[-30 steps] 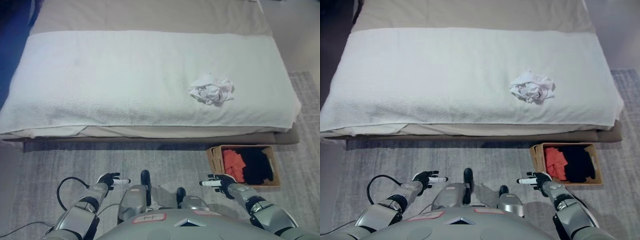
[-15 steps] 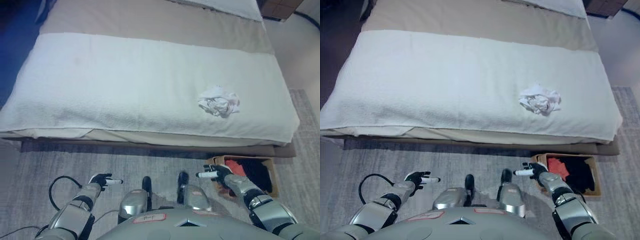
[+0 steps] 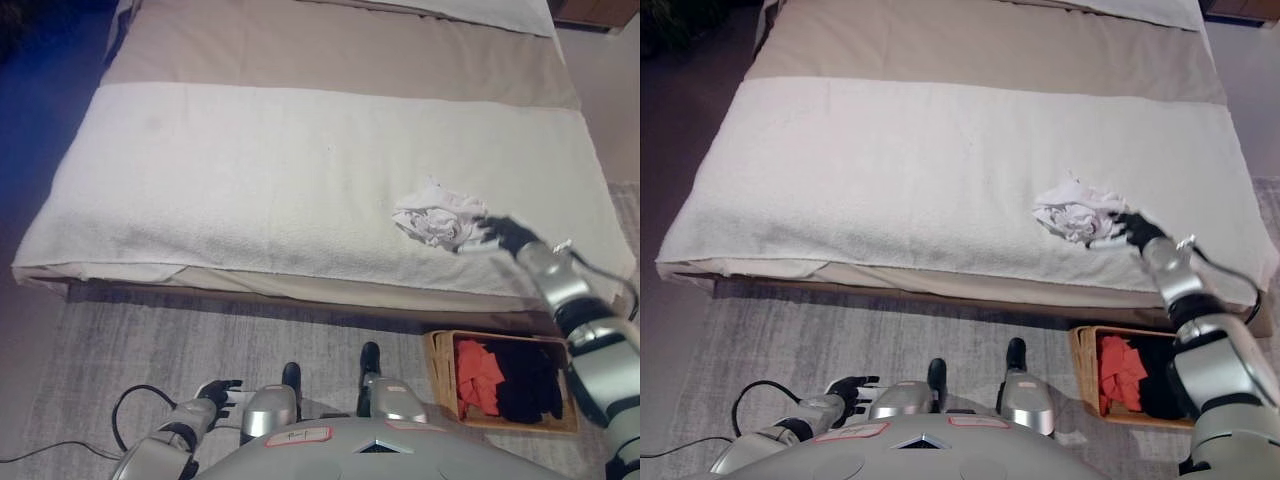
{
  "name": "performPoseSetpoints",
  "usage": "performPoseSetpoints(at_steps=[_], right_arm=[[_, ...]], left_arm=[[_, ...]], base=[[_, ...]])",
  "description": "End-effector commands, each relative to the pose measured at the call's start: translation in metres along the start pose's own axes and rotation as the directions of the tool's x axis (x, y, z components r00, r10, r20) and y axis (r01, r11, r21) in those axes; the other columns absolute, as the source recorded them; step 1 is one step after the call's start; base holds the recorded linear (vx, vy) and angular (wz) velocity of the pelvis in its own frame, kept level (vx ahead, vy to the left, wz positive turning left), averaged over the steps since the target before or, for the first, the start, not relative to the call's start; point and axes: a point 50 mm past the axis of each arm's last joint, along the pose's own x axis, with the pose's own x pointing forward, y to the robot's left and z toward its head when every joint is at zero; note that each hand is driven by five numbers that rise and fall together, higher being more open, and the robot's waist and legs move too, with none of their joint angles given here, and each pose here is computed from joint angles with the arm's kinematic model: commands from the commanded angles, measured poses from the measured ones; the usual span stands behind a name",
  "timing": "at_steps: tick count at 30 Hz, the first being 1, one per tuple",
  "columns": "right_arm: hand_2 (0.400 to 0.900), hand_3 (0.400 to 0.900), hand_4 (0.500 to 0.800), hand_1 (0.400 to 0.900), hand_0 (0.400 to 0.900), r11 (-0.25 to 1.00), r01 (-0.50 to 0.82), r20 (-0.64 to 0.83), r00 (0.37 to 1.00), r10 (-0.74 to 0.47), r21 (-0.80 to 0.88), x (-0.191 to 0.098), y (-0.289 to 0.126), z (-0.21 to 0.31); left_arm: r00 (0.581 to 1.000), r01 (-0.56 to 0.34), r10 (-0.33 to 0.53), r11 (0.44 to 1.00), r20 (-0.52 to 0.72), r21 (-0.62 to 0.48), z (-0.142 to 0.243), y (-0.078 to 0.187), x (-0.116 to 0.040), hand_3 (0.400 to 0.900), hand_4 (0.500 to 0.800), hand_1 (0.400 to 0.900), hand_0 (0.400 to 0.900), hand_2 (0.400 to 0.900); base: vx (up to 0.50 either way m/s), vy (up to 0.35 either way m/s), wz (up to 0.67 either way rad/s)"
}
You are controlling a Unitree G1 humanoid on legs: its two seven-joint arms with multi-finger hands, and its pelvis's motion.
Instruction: Put the clothes on the bed into the basket.
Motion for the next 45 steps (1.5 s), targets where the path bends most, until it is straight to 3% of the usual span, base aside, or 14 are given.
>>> performPoseSetpoints(at_steps=[1, 9, 19, 43, 44, 45], right_arm=[[0.900, 0.900, 0.800, 0.900, 0.900, 0.973, 0.206, 0.203, 0.962, -0.182, -0.107, -0.002, -0.061, 0.078], [0.900, 0.900, 0.800, 0.900, 0.900, 0.932, 0.305, 0.227, 0.939, -0.259, -0.199, -0.004, -0.087, 0.128], [0.900, 0.900, 0.800, 0.900, 0.900, 0.896, 0.391, 0.218, 0.912, -0.348, -0.209, -0.013, -0.113, 0.145], [0.900, 0.900, 0.800, 0.900, 0.900, 0.836, 0.514, -0.099, 0.837, -0.538, -0.193, -0.047, -0.186, 0.046], [0.841, 0.841, 0.765, 0.841, 0.841, 0.837, 0.512, -0.112, 0.836, -0.537, -0.192, -0.048, -0.186, 0.042], [0.624, 0.624, 0.634, 0.624, 0.624, 0.838, 0.511, -0.127, 0.834, -0.537, -0.188, -0.050, -0.188, 0.038]], left_arm=[[0.998, -0.047, 0.044, 0.997, 0.044, 0.057, 0.016, 0.012, 0.000, 0.900, 0.800, 0.900, 0.900, 0.900], [0.998, -0.029, 0.026, 0.998, 0.053, 0.062, 0.019, 0.004, 0.000, 0.900, 0.800, 0.900, 0.900, 0.900], [0.997, -0.025, 0.018, 0.995, 0.076, 0.095, 0.022, 0.001, 0.000, 0.900, 0.800, 0.900, 0.900, 0.900], [0.973, 0.064, -0.103, 0.980, 0.204, 0.190, 0.039, -0.021, -0.005, 0.900, 0.800, 0.900, 0.900, 0.900], [0.973, 0.062, -0.102, 0.980, 0.209, 0.187, 0.040, -0.021, -0.006, 0.900, 0.800, 0.900, 0.900, 0.900], [0.972, 0.064, -0.104, 0.980, 0.211, 0.188, 0.041, -0.021, -0.006, 0.900, 0.800, 0.900, 0.900, 0.900]], base=[[0.079, -0.109, 0.03], [0.029, -0.067, 0.07], [-0.048, -0.019, 0.17], [-0.032, -0.003, 0.05], [-0.013, 0.019, -0.05], [-0.007, 0.025, -0.09]])
